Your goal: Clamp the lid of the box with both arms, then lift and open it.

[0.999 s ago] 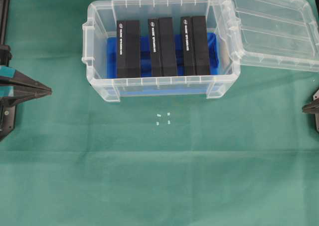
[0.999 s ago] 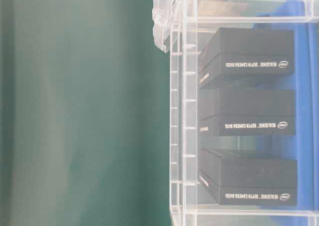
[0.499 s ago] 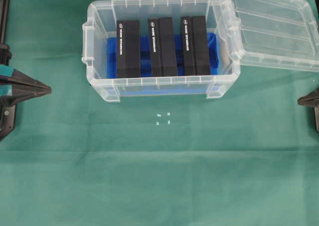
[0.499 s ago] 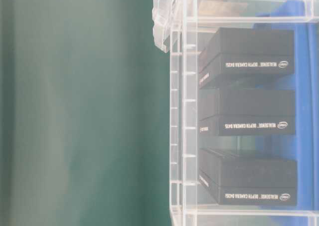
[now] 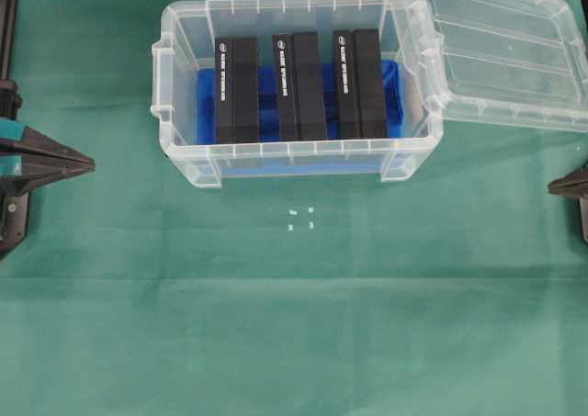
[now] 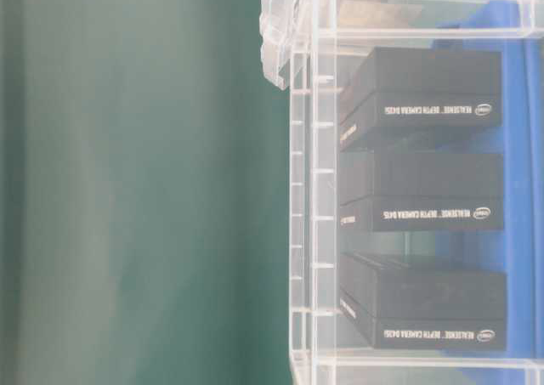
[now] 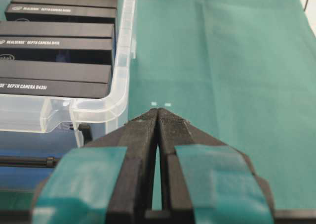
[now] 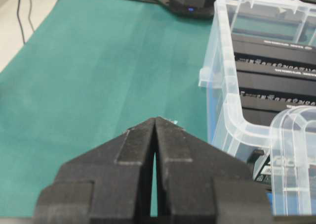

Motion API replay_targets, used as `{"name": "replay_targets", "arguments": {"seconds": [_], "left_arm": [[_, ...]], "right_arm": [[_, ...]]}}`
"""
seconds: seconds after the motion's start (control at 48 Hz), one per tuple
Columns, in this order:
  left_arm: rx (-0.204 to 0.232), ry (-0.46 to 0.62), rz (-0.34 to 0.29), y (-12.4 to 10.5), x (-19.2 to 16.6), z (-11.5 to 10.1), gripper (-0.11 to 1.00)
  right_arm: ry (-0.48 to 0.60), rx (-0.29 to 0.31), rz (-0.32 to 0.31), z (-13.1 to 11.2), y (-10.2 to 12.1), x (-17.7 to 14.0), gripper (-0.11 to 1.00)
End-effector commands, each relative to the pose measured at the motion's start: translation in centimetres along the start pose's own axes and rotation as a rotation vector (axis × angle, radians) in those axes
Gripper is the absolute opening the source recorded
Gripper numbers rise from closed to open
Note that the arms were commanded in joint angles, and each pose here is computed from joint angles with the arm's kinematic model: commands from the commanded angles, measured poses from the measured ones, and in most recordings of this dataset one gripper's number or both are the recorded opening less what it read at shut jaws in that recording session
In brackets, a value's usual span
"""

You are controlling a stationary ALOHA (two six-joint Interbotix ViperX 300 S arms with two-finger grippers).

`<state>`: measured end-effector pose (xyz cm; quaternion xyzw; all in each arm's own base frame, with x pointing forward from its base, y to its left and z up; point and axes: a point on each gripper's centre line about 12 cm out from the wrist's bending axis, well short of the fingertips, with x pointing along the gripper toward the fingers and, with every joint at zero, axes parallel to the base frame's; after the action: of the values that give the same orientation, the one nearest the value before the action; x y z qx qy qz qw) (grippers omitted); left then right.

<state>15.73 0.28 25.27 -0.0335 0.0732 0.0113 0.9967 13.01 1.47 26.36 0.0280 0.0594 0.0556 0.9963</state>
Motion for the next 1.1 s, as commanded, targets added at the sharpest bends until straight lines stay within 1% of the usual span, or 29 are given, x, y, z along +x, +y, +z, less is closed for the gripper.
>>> {"name": "replay_targets", "arguments": {"seconds": [0.0,0.208,0.77,1.082], "left_arm": [[-0.003,-0.008,0.001,-0.01,0.2,0.43,0.01],[-0.003,-0.028,-0.001,-0.02,0.2,0.62,0.01],[-0.002,-0.035,-0.01,-0.18,0.12,0.8,0.01],[-0.004,-0.057,-0.021,-0.36,-0.15,1.32,0.01]], "right_arm": [[-0.008,0.002,-0.002,0.27,-0.01,0.05,0.0],[0.006,0.007,-0.002,-0.25,-0.04,0.13,0.0],[0.003,0.01,-0.001,-0.17,-0.03,0.12,0.0],[0.008,0.008,-0.002,-0.27,-0.04,0.16,0.0]]}}
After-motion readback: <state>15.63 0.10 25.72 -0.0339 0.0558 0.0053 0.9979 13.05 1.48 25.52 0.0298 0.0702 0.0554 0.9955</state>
